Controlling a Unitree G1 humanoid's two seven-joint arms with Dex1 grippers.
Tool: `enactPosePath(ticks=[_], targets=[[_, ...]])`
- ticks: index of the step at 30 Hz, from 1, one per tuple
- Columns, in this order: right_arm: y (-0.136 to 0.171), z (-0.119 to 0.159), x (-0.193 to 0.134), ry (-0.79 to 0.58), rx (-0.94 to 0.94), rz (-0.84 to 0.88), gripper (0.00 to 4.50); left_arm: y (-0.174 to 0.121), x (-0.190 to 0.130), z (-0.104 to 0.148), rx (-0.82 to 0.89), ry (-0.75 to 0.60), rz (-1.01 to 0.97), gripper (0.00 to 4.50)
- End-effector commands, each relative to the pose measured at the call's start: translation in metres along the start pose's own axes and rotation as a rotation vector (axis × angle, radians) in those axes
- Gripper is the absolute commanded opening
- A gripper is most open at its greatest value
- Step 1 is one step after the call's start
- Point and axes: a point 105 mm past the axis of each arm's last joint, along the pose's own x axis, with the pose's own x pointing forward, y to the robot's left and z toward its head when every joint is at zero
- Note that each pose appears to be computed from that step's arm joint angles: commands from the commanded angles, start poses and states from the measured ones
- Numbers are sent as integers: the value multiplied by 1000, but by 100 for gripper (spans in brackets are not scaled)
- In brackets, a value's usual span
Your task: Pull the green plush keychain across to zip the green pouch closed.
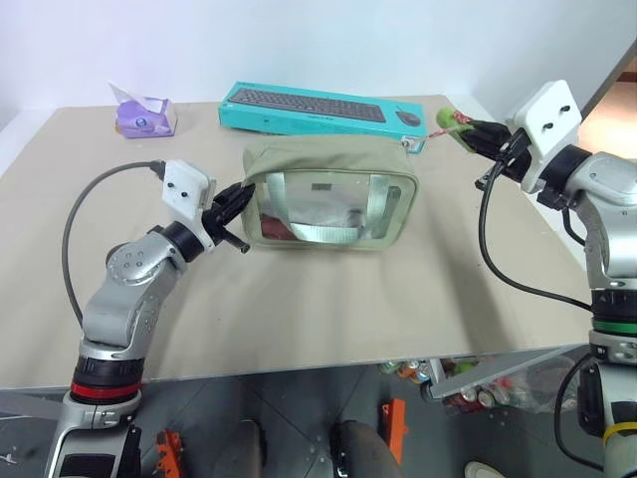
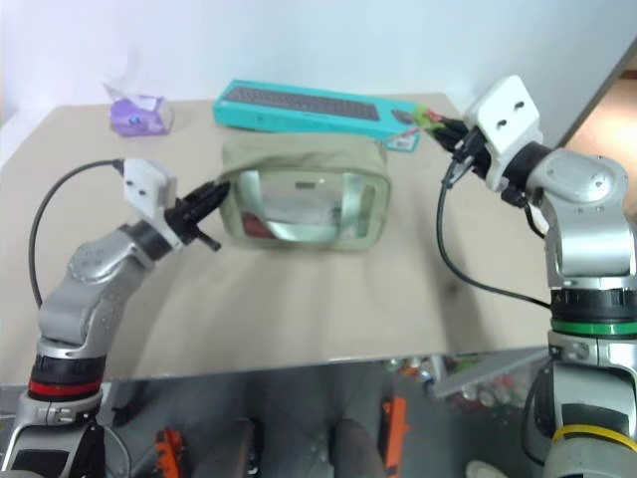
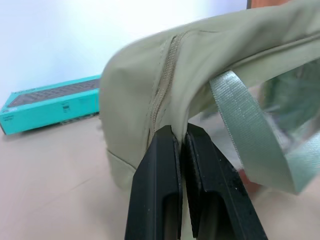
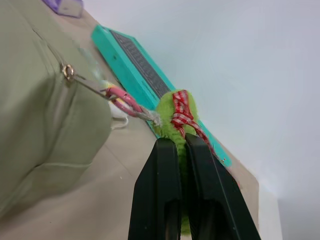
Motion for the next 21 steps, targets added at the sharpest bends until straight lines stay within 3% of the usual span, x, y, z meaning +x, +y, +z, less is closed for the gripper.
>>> enactPosePath(ticks=[1, 11, 17, 21], targets=[[-16, -12, -12, 18, 48, -134, 4, 15, -6, 1, 3, -2, 88, 0], [60, -97, -7, 225, 299, -146, 4, 9, -6, -2, 4, 10, 100, 0], [118, -116, -1, 284, 388, -90, 4, 10, -8, -3, 4, 20, 103, 0], [136, -119, 2, 296, 408, -68, 4, 11, -9, -4, 2, 29, 104, 0]])
